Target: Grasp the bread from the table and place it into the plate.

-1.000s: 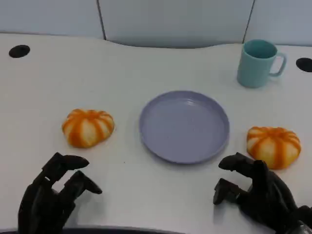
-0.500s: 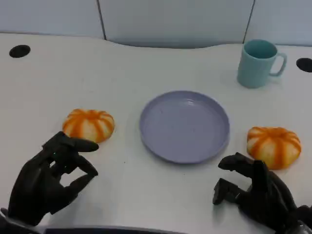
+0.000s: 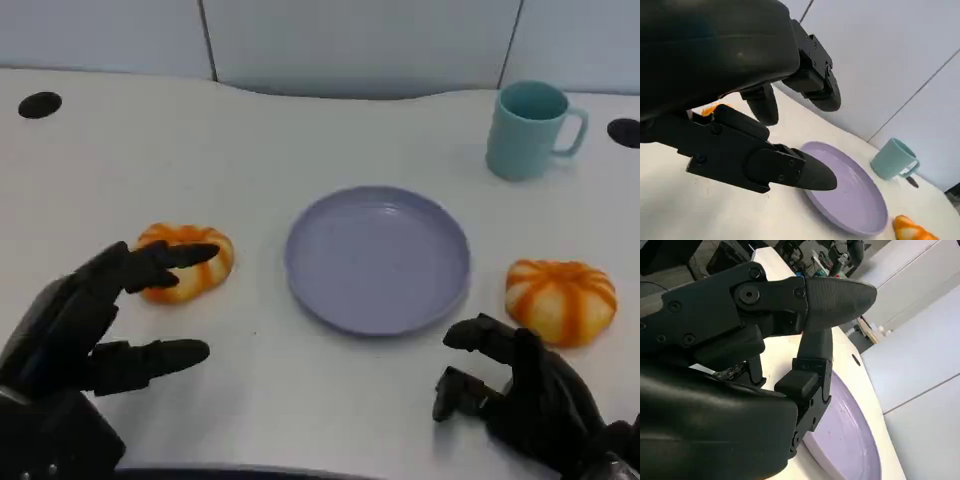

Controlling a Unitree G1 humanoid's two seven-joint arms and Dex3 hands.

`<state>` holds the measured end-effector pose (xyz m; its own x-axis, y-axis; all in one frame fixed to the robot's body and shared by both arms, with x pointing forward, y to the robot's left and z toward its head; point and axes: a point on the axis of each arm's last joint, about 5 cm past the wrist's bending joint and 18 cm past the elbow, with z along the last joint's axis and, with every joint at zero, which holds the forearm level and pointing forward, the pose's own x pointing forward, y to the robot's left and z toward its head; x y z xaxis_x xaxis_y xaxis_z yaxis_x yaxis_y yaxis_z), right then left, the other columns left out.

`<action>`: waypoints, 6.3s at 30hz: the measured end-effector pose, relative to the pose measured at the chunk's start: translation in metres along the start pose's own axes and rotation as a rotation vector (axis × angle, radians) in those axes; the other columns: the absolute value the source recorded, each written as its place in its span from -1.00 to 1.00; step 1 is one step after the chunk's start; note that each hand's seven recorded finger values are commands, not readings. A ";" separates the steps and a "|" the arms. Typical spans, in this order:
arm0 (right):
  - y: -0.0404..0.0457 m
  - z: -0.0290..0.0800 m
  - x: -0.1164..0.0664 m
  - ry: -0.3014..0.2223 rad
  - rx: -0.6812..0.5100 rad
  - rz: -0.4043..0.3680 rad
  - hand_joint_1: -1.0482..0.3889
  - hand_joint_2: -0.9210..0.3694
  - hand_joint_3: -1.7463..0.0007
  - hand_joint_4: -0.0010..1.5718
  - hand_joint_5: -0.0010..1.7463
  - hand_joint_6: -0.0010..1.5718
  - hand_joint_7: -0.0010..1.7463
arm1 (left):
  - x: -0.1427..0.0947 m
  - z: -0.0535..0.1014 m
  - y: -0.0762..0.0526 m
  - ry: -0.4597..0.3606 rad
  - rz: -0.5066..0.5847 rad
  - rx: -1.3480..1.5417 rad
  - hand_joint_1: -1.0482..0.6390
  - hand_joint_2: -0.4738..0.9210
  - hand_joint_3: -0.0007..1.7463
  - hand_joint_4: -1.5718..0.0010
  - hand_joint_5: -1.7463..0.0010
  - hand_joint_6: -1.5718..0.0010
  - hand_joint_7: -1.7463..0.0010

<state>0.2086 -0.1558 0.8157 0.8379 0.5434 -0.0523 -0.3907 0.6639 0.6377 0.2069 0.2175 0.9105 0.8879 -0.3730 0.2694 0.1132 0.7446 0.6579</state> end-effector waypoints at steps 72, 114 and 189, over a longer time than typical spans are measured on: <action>0.0051 -0.005 -0.009 -0.015 0.006 0.003 -0.27 -1.00 0.47 -0.09 0.72 -0.24 0.30 | 0.144 -0.012 -0.037 0.537 -0.606 0.619 -0.71 0.88 -1.00 0.97 0.66 0.80 0.99; 0.0071 -0.006 -0.017 -0.021 0.013 -0.017 -0.28 -1.00 0.47 -0.08 0.74 -0.24 0.31 | 0.113 -0.031 -0.052 0.402 -0.245 0.548 0.01 0.54 -0.08 0.02 -1.00 0.27 -1.00; 0.0164 -0.011 -0.004 -0.003 0.044 0.011 -0.27 -1.00 0.51 -0.02 0.63 -0.19 0.26 | 0.180 0.061 -0.089 -0.214 -0.442 0.598 -0.41 0.95 -0.86 0.75 -0.84 0.82 -0.69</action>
<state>0.1949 -0.1411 0.8177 0.8346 0.5491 -0.0429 -0.3828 0.6344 0.6716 0.3294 0.0503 0.9438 0.7041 -0.7100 -0.0164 0.1226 0.0987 0.9875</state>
